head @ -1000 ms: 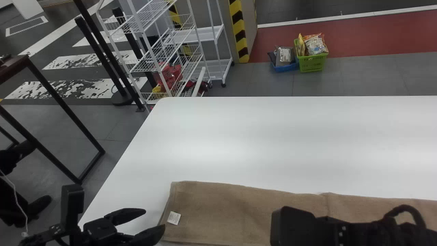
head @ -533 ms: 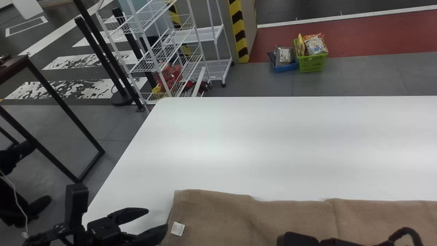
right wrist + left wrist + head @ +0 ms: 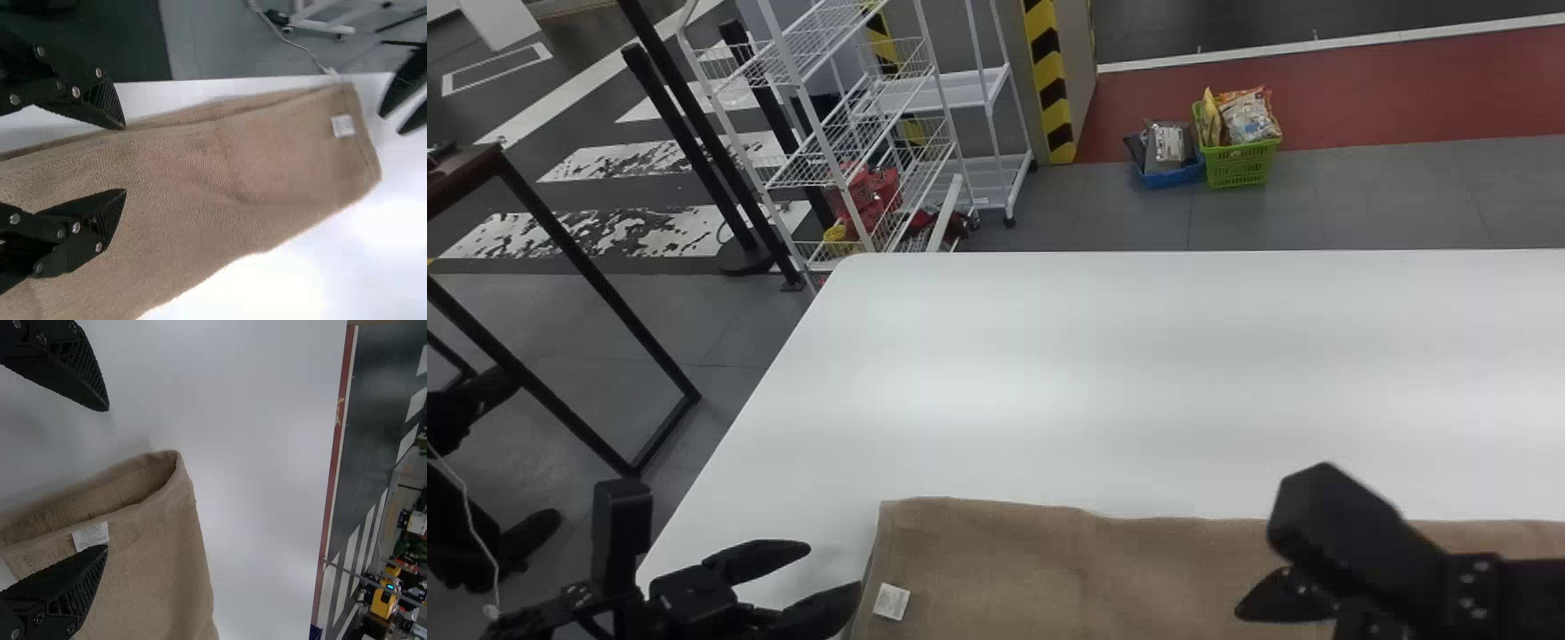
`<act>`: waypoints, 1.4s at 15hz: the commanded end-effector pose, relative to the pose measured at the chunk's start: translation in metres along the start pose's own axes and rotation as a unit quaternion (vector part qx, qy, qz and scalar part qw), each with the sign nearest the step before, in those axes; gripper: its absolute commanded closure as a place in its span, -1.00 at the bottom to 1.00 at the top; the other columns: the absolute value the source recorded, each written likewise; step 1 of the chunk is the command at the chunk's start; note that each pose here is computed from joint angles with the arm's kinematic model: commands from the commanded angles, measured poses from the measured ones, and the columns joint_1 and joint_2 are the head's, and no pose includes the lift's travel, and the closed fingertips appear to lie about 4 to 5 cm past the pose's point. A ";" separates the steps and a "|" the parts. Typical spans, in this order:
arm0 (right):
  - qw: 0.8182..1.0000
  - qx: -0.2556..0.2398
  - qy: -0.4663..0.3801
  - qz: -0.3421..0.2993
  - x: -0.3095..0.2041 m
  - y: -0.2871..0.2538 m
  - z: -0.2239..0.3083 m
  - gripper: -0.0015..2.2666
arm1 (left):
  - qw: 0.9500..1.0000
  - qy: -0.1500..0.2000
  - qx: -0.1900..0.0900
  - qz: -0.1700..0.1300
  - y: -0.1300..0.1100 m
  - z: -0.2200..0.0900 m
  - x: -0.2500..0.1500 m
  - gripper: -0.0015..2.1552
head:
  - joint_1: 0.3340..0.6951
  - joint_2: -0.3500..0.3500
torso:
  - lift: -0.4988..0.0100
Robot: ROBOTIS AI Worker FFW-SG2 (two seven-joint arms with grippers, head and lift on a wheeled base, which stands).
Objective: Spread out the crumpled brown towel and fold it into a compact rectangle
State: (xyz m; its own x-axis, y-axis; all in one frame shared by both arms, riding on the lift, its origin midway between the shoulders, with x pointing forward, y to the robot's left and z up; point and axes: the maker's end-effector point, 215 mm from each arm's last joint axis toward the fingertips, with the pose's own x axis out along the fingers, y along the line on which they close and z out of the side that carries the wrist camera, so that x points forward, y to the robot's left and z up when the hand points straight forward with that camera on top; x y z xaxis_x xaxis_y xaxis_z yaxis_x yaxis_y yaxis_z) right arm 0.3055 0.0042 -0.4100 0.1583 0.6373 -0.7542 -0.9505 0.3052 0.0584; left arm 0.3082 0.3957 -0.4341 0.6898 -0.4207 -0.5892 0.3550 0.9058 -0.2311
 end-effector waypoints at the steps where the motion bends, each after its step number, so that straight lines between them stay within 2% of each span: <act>1: 0.994 0.072 -0.080 0.009 -0.036 -0.017 0.022 -0.95 | 1.000 -0.003 0.000 -0.002 -0.002 0.003 0.002 -0.94 | 1.00 1.00 | 0.46; 5: 0.982 0.133 -0.117 -0.066 -0.096 -0.073 -0.008 -0.94 | 1.000 -0.001 -0.014 0.006 0.001 0.000 0.007 -0.93 | 1.00 1.00 | 0.46; 7: 0.966 0.184 -0.152 -0.105 -0.136 -0.107 -0.037 -0.94 | 1.000 0.007 -0.025 0.005 0.000 -0.006 0.011 -0.90 | 1.00 1.00 | 0.46; 9: 0.949 0.211 -0.202 -0.121 -0.166 -0.126 -0.049 -0.94 | 0.999 0.013 -0.030 -0.002 -0.006 -0.009 0.017 -0.87 | 1.00 1.00 | 0.46; 10: 0.931 0.236 -0.219 -0.174 -0.181 -0.153 -0.069 -0.94 | 0.999 0.015 -0.034 0.000 -0.007 -0.011 0.019 -0.87 | 1.00 1.00 | 0.46; 12: 0.895 0.267 -0.215 -0.286 -0.204 -0.204 -0.120 -0.94 | 0.999 0.015 -0.038 0.004 -0.005 -0.012 0.019 -0.87 | 1.00 0.83 | 0.46; 14: 0.853 0.277 -0.253 -0.363 -0.238 -0.244 -0.166 -0.95 | 0.999 0.013 -0.041 0.011 0.000 -0.013 0.016 -0.88 | 1.00 0.57 | 0.46; 15: 0.840 0.282 -0.257 -0.386 -0.248 -0.254 -0.187 -0.95 | 0.999 0.012 -0.041 0.017 0.004 -0.013 0.016 -0.88 | 1.00 0.43 | 0.46; 16: 0.832 0.286 -0.265 -0.394 -0.255 -0.257 -0.198 -0.95 | 0.999 0.012 -0.048 0.021 0.007 -0.016 0.017 -0.88 | 1.00 0.23 | 0.46; 17: 0.827 0.283 -0.272 -0.401 -0.263 -0.257 -0.202 -0.95 | 0.998 0.010 -0.050 0.028 0.011 -0.016 0.017 -0.88 | 1.00 0.17 | 0.46; 21: 0.815 0.293 -0.291 -0.406 -0.281 -0.246 -0.220 -0.95 | 0.998 0.013 -0.056 0.030 0.012 -0.021 0.022 -0.87 | 1.00 0.05 | 0.46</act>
State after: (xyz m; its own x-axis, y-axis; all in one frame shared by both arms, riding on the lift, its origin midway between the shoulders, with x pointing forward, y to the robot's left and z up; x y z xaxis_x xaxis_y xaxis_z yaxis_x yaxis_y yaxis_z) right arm 0.4418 -0.3993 -0.3554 0.9310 0.2373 -0.2773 -0.2141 0.9704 0.1118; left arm 0.3147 0.3999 -0.4626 0.6955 -0.3628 -0.6202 0.2409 0.9309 -0.2744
